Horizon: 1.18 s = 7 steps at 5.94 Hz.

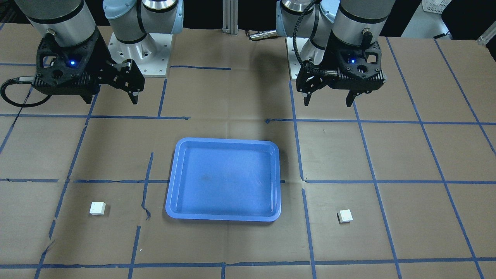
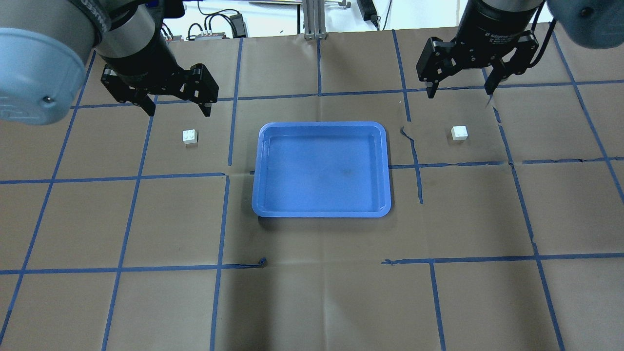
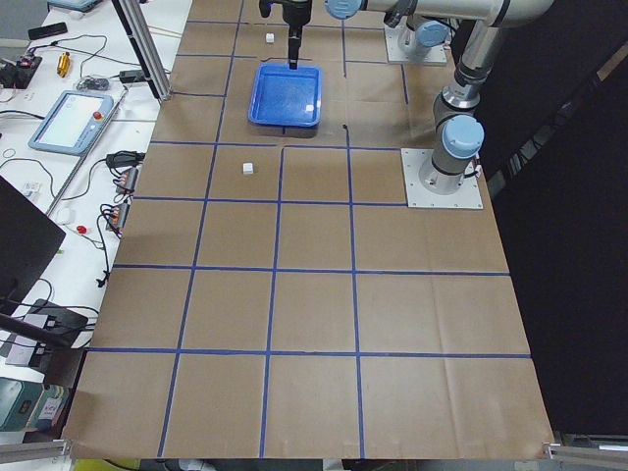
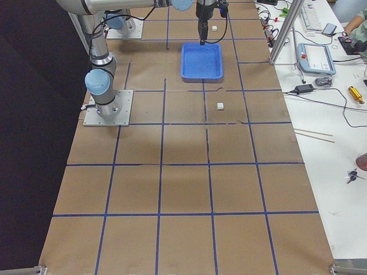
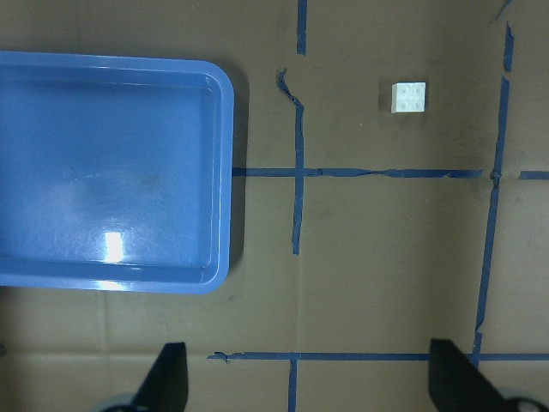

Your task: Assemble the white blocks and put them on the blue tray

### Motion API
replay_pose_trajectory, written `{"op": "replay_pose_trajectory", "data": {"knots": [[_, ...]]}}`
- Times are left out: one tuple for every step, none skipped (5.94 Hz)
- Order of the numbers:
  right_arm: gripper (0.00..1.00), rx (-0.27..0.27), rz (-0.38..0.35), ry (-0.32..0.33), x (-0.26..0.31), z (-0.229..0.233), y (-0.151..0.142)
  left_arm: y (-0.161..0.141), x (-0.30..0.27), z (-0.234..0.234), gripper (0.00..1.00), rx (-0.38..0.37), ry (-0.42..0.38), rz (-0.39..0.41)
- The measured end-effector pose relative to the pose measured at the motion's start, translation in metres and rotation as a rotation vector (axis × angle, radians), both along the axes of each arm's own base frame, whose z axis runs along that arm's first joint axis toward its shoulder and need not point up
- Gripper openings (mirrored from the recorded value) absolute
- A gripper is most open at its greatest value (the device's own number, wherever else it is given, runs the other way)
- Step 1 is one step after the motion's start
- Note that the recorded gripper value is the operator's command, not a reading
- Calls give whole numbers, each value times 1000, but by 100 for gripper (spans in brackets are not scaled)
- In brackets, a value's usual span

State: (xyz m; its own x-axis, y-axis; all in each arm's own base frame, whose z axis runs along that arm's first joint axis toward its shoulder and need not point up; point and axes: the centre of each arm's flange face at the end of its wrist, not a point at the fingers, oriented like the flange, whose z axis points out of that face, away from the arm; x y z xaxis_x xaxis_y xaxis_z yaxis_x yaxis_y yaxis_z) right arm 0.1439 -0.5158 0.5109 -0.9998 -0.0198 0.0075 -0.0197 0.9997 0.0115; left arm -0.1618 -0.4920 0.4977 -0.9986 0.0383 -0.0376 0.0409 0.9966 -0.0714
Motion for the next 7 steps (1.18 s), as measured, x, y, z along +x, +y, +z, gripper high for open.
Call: {"op": "replay_pose_trajectory", "data": {"knots": [[100, -2, -1, 0, 0, 0, 0, 0, 0, 0, 100, 1, -2, 0], [100, -4, -1, 0, 0, 1, 0, 1, 0, -1, 100, 2, -4, 0], [100, -5, -1, 0, 0, 1, 0, 1, 1, -2, 100, 5, -6, -24], [100, -5, 0, 0, 0, 1, 0, 0, 3, -2, 99, 5, -9, -83], [100, -5, 0, 0, 0, 1, 0, -2, 10, -3, 99, 8, -11, -153], [100, -6, -1, -1, 0, 1, 0, -8, 27, -4, 99, 13, -11, -235], [100, -7, -1, -1, 0, 1, 0, -16, 41, -9, 99, 22, 5, -345]]}}
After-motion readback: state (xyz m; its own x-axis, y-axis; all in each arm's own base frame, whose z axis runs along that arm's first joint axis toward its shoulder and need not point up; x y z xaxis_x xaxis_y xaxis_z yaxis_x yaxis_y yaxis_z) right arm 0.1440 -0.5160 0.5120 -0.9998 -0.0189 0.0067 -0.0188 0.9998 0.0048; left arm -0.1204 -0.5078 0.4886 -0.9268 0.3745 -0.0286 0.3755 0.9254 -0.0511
